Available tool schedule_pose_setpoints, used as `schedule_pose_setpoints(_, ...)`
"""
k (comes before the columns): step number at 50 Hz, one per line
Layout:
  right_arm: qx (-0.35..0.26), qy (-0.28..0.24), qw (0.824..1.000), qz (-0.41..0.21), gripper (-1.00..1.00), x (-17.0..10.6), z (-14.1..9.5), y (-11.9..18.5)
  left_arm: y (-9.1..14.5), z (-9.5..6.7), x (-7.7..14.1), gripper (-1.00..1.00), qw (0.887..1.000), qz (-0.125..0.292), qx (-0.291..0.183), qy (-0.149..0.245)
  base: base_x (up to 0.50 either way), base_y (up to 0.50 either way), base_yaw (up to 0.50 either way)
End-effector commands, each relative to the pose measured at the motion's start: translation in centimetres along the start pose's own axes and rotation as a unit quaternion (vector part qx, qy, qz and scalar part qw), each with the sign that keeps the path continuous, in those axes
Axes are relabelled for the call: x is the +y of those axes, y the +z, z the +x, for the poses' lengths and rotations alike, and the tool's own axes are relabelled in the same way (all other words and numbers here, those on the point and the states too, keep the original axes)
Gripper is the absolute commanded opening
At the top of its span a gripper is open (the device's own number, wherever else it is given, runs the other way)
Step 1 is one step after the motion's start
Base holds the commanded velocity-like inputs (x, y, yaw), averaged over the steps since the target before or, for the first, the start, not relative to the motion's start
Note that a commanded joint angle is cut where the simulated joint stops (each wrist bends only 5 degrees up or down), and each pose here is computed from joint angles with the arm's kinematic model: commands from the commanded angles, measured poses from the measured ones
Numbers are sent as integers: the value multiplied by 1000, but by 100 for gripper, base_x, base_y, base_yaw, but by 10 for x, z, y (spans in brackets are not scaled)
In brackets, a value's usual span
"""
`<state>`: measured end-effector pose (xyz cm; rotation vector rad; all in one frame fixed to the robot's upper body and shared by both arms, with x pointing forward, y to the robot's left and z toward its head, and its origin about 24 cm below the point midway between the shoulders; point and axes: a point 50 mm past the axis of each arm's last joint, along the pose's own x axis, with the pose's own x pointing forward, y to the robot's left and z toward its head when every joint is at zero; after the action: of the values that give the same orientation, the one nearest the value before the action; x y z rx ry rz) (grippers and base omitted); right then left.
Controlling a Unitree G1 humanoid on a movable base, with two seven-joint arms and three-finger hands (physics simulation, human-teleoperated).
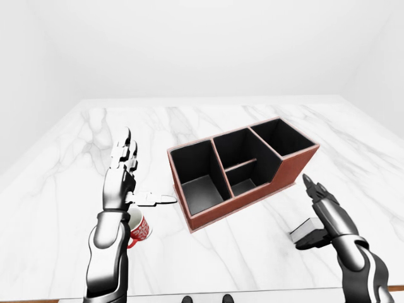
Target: Pick up the book and place it in the back compartment of the caddy.
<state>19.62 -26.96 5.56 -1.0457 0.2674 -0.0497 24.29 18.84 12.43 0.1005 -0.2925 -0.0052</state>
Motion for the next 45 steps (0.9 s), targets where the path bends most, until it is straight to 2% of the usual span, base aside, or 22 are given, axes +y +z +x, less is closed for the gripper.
schedule_pose_setpoints(1,1,-1,1000,-7,100,-6,0,-1,-3,0,-1,100,1000,0,5,-1,0,0,0)
schedule_pose_setpoints(13,3,-12,1000,-18,100,-20,7,-4,-6,1,-1,100,1000,-1,13,-2,0,0,0)
schedule_pose_setpoints(45,15,-6,999,-44,100,-21,19,-12,-4,1,-1,100,1000,2,10,-1,0,0,0)
